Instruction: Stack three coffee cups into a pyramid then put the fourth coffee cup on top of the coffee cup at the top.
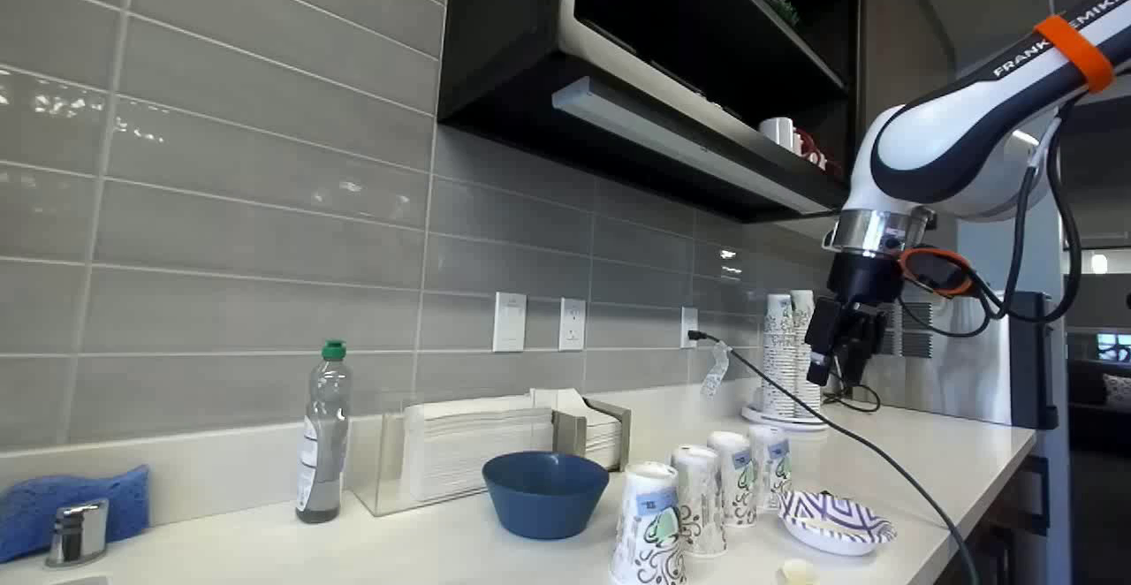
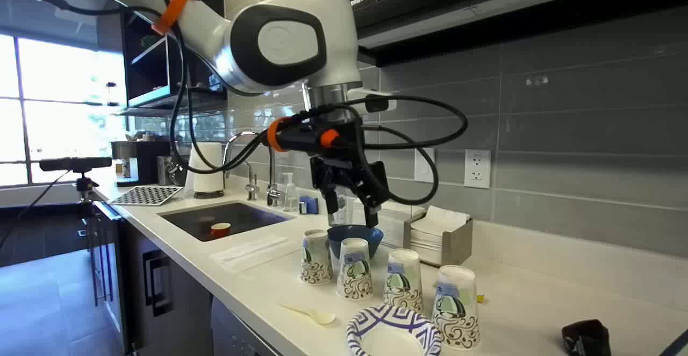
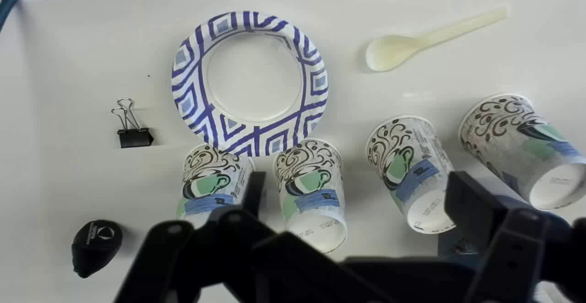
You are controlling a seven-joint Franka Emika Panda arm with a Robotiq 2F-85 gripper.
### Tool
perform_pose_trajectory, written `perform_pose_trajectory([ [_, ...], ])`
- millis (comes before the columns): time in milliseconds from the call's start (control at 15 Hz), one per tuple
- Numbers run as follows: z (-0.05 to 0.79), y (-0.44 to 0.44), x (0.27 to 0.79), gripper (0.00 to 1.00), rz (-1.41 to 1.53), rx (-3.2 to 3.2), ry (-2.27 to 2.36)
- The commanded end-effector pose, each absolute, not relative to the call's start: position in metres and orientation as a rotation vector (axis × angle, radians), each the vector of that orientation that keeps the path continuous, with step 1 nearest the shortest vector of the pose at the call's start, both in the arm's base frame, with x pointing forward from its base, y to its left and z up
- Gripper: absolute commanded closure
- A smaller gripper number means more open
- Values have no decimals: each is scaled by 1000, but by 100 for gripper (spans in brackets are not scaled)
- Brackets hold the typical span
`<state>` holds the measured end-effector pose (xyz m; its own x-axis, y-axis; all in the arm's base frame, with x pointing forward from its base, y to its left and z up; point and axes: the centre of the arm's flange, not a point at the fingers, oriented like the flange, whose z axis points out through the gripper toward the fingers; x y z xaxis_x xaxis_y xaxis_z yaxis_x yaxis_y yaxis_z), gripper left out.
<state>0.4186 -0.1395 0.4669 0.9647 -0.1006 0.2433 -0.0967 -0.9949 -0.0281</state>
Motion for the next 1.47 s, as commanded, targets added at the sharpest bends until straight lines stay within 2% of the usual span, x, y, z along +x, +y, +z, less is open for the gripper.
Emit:
perform_pose_trajectory([
  [0, 467, -140, 419, 0, -385, -3098, 156],
  [667, 467, -140, 419, 0, -385, -3098, 156],
  [1400, 455, -91, 472, 0, -241, -3179, -64],
])
